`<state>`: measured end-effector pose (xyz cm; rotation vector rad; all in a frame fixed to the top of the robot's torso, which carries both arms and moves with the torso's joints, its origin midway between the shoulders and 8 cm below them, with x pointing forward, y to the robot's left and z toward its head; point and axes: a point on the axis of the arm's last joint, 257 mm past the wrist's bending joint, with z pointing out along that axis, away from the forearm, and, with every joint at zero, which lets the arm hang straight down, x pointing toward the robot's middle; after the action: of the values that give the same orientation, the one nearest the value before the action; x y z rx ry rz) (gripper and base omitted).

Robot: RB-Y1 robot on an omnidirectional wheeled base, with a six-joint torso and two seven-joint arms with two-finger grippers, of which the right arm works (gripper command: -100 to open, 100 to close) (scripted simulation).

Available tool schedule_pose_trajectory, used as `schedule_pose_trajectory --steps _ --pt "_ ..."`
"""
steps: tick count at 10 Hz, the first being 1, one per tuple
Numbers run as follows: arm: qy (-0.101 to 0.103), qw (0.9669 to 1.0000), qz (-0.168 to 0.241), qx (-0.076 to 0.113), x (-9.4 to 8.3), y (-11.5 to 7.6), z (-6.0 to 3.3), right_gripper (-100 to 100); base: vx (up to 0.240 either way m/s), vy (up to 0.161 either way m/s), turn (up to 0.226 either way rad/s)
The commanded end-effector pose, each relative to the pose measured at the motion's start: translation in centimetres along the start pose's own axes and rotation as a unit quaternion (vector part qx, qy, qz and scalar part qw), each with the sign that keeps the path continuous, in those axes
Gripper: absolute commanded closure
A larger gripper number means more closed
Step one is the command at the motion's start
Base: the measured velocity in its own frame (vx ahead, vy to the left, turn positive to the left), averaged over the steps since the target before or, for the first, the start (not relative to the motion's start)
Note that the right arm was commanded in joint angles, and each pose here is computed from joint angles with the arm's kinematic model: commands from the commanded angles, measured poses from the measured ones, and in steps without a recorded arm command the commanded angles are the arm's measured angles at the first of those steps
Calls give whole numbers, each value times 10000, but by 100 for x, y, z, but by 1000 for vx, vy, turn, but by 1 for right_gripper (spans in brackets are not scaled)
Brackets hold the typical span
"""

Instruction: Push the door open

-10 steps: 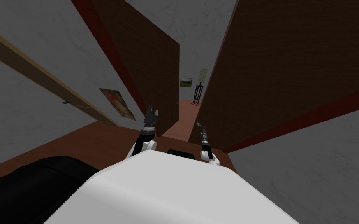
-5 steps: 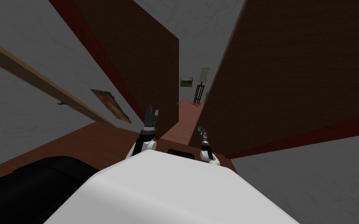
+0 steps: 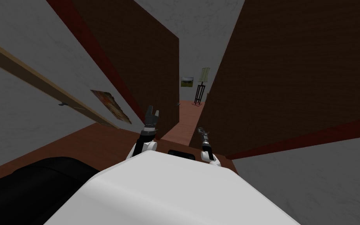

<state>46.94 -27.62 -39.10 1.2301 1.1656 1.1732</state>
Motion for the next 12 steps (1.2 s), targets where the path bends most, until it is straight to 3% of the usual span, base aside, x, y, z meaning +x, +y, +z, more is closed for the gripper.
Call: schedule_pose_trajectory --steps 1,7,12 --pt "2 10000 -6 -2 4 -1 -5 100 0 0 0" --pt "-225 9997 -101 -38 -178 33 28 100 126 16 -37" --pt "-601 9979 -214 -85 -421 79 56 100 203 17 -81"
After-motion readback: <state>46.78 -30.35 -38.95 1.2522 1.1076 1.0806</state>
